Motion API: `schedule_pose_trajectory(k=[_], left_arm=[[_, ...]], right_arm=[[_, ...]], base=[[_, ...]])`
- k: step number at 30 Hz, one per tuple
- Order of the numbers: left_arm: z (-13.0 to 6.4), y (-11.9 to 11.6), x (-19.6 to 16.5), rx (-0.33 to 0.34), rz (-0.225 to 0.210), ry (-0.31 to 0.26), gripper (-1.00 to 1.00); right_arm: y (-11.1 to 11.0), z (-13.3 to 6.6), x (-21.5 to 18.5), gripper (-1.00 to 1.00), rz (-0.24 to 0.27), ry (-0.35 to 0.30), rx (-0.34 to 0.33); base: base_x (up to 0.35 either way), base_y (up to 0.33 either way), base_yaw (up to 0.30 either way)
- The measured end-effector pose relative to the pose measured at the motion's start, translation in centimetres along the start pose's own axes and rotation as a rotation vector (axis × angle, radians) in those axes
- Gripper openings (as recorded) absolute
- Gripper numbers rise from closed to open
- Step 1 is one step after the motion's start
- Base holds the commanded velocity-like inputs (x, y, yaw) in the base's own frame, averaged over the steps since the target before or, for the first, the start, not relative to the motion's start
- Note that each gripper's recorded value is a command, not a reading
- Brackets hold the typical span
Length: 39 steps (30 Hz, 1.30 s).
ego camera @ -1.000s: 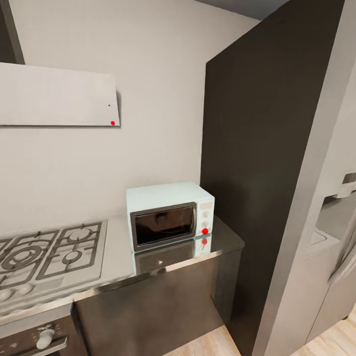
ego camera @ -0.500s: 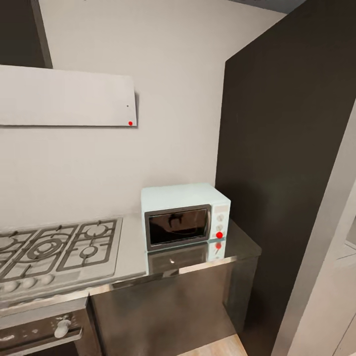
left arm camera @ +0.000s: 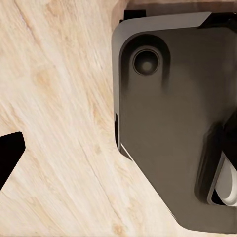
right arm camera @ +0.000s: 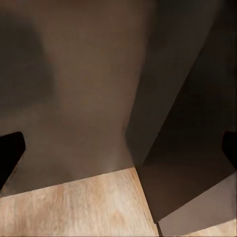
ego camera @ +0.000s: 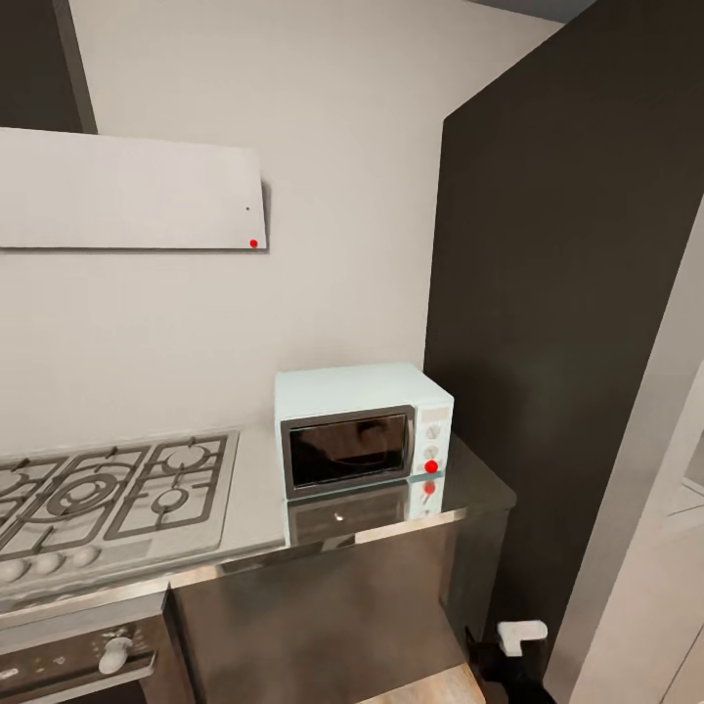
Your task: In the kitchen, take the popcorn bag from the countertop, put it into the microwave, and heat it until the popcorn is cooked so the cooked popcorn ends up inside the bag.
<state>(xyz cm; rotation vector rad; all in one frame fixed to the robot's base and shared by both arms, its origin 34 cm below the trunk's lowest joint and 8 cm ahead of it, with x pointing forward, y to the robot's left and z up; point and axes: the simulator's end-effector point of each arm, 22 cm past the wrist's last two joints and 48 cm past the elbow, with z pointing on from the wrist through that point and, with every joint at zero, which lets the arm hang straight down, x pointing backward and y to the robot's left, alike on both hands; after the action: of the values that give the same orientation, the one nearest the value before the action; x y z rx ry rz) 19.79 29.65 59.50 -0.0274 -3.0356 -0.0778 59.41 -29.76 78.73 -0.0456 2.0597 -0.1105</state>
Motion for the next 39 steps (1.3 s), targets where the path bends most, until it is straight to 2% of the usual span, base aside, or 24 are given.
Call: schedule_pose_trajectory(k=[4, 10, 14, 17, 23, 29, 35, 39], left_arm=[[0.0, -0.3, 0.0, 0.003, 0.002, 0.0, 1.0], [0.0, -0.8, 0.0, 0.01, 0.004, 0.0, 1.0], [0.0, -1.0, -0.1, 0.012, 0.005, -0.001, 1.0], [0.0, -1.1, -0.1, 0.014, 0.006, -0.002, 1.0], [0.0, -1.5, -0.1, 0.019, 0.007, -0.002, 1.0], [0.0, -1.7, -0.1, 0.021, 0.008, -0.002, 1.0], [0.0, -2.0, -0.1, 0.025, 0.009, -0.003, 1.0], [0.0, -2.1, -0.1, 0.025, 0.009, -0.003, 1.0]], right_arm=[[-1.8, 0.8, -7.1, 1.0, -0.014, -0.157, 0.038], [-1.2, 0.7, -10.6, 1.0, -0.013, -0.231, 0.041], [-1.9, 0.4, -14.7, 1.0, -0.018, -0.317, 0.059], [-1.5, -0.1, -18.3, 1.0, -0.031, -0.388, 0.057], [-0.5, -0.6, -22.7, 1.0, -0.063, -0.432, 0.043], [1.6, -0.7, -25.0, 1.0, -0.081, -0.429, 0.012], [1.9, -0.8, -26.7, 1.0, -0.026, -0.454, -0.006], [2.5, -0.8, -26.8, 1.0, -0.023, -0.455, -0.037]], base=[[0.0, 0.0, 0.0], [0.0, 0.0, 0.0], [0.0, 0.0, 0.0], [0.0, 0.0, 0.0], [0.0, 0.0, 0.0], [0.0, 0.0, 0.0], [0.035, 0.0, 0.0], [0.25, 0.0, 0.0]])
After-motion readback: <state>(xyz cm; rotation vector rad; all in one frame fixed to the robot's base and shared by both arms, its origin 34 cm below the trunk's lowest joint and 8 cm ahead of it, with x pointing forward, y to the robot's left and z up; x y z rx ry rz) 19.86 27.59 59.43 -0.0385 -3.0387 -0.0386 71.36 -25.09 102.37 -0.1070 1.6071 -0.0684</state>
